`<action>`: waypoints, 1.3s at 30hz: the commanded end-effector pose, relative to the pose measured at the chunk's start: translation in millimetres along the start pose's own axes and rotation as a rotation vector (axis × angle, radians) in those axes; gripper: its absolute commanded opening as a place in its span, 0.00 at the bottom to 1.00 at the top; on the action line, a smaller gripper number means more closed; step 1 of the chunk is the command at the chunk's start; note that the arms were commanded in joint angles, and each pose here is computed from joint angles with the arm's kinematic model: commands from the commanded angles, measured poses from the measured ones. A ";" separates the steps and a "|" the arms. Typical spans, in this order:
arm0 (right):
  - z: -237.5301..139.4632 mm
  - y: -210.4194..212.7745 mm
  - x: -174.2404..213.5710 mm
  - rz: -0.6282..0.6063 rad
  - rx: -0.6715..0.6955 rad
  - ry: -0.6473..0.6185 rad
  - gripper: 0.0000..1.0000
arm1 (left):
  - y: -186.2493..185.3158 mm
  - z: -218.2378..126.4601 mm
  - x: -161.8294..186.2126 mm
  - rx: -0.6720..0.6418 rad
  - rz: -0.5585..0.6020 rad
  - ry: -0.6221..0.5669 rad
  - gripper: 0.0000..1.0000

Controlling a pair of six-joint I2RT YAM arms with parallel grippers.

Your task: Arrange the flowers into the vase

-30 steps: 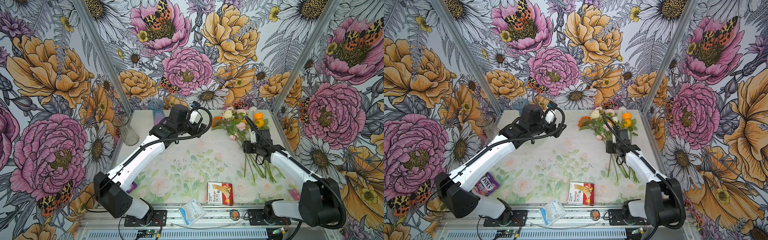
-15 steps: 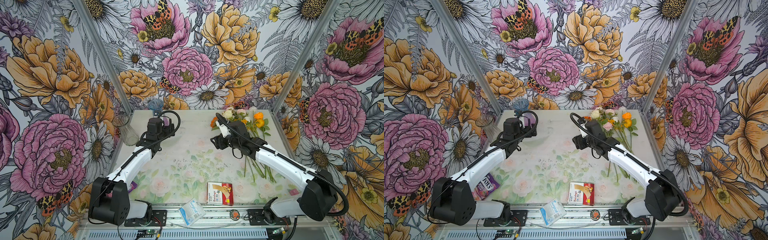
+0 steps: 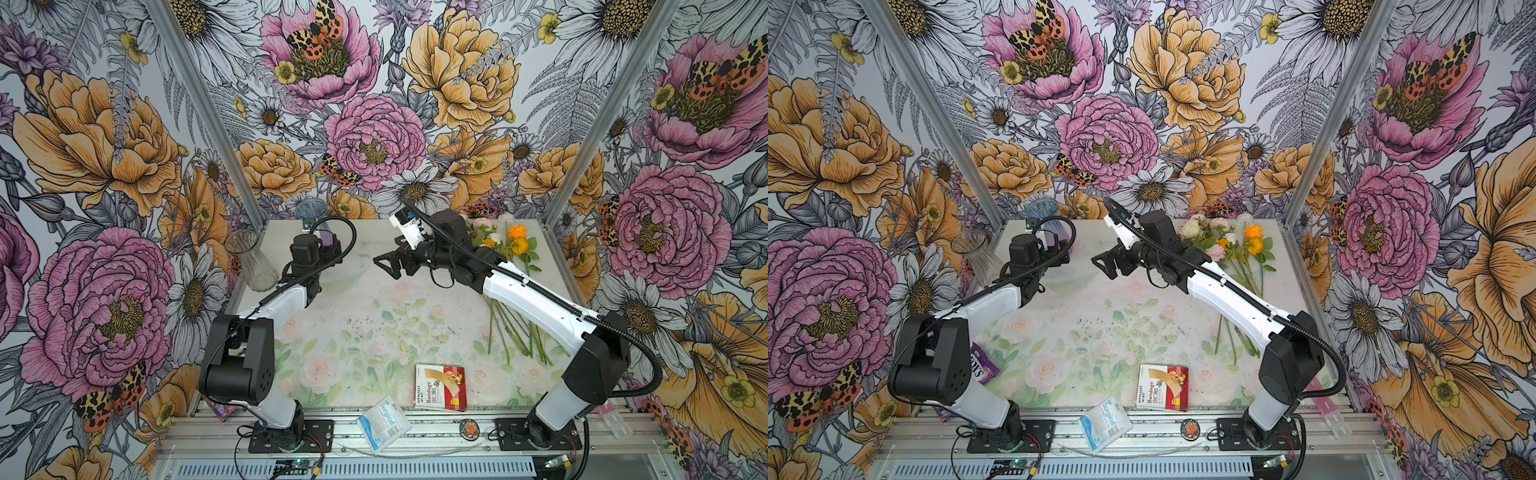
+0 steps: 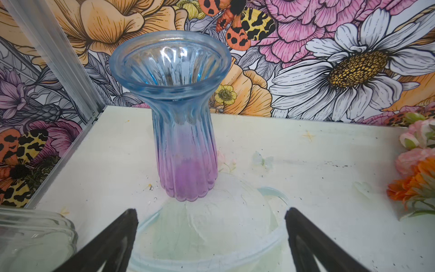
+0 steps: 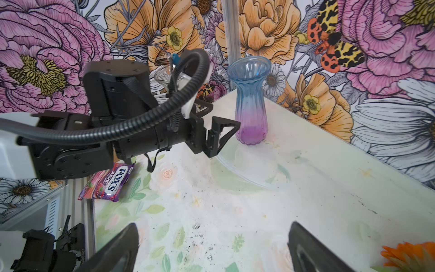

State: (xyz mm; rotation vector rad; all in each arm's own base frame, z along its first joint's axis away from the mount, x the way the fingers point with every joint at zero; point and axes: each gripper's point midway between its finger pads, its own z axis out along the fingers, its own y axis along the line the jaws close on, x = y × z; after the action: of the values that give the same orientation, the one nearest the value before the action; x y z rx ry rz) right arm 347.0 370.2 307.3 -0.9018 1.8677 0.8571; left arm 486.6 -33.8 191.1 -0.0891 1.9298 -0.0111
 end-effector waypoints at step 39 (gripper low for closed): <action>27.4 23.6 24.2 -0.041 -0.189 -0.001 0.99 | 20.0 90.1 -28.5 0.091 -0.017 -0.254 0.99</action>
State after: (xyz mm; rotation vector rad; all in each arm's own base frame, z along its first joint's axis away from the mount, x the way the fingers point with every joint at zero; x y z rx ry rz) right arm 327.6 394.6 285.4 -1.0330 1.7974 1.0069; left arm 571.0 -6.3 179.4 -0.0698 1.6982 -0.0663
